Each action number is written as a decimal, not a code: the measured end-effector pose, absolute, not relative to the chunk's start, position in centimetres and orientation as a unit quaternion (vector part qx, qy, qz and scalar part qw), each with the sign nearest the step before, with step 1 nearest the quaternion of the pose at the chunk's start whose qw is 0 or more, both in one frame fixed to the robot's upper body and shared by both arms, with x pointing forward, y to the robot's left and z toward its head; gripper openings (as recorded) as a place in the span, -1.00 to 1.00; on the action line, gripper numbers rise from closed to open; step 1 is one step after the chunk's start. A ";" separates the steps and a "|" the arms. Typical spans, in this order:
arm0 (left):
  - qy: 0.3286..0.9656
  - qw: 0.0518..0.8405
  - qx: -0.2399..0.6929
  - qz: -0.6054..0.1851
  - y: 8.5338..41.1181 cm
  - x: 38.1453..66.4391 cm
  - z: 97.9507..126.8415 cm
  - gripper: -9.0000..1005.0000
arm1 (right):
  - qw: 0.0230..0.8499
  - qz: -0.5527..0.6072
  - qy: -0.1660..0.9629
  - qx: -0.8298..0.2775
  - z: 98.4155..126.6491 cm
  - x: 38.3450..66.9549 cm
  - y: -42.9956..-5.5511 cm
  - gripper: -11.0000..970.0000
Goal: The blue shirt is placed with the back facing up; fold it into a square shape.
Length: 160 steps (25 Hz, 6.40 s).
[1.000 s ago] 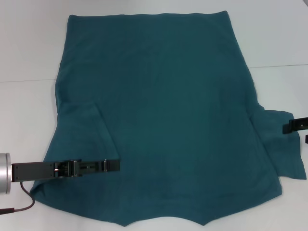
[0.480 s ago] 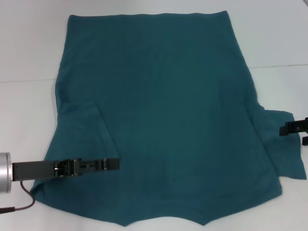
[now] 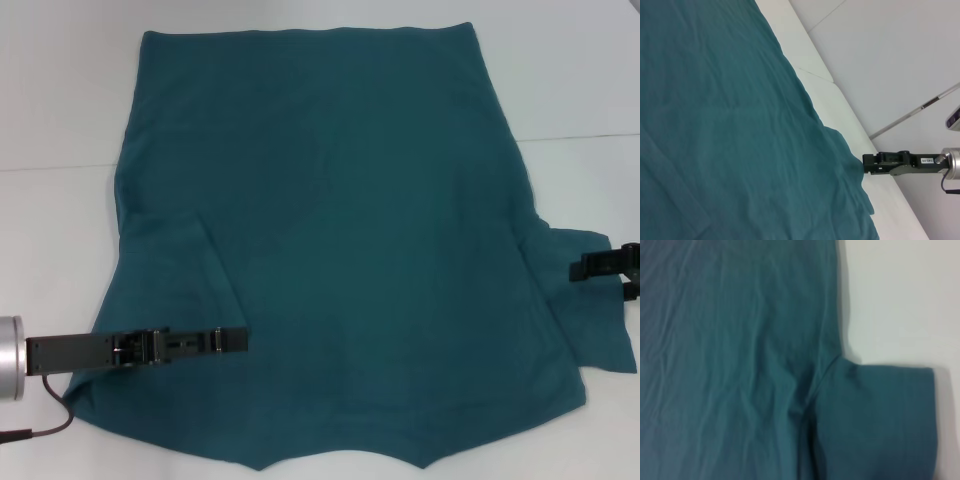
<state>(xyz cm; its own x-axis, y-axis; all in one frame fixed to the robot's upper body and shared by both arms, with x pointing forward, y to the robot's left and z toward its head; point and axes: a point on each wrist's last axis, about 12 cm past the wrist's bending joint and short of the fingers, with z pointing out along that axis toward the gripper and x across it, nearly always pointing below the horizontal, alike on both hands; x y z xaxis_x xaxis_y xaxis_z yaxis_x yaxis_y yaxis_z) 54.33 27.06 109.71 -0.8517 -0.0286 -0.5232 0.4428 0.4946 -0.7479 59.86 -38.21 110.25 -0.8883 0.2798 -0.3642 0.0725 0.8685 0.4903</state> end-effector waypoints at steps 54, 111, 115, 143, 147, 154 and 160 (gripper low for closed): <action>0.831 0.235 0.112 -0.492 27.5 54.1 109.7 0.83 | 0.237 0.169 0.956 0.029 117.1 64.8 -36.9 -0.93; 0.836 0.260 0.074 -0.477 28.3 54.5 109.2 0.83 | 0.203 0.274 0.936 -0.088 116.8 67.2 -23.2 -0.20; 0.836 0.261 0.073 -0.477 28.4 54.5 109.2 0.83 | 0.189 0.242 0.948 -0.085 116.9 67.0 -25.2 -0.01; 0.836 0.265 0.044 -0.478 28.7 54.7 109.0 0.83 | 0.134 0.255 0.958 0.009 111.0 61.3 -31.5 0.01; 0.836 0.265 0.043 -0.478 28.8 54.7 109.0 0.83 | 0.134 0.255 0.958 0.012 110.6 61.4 -31.2 0.01; 0.837 0.265 0.044 -0.477 28.8 54.7 109.0 0.83 | 0.140 0.260 0.955 0.014 110.2 61.5 -30.5 0.01; 0.837 0.265 0.040 -0.476 28.8 54.7 108.7 0.83 | 0.161 0.296 0.942 -0.012 110.4 61.6 -29.2 0.01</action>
<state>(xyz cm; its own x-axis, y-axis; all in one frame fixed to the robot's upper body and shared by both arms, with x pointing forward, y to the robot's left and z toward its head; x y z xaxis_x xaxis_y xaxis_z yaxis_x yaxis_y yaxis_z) 54.66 28.77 108.74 -0.8560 -0.1862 -0.4823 0.3195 0.5430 -0.7766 61.64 -29.17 110.37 -0.9480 0.0716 -0.3101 -0.1185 0.8250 0.5526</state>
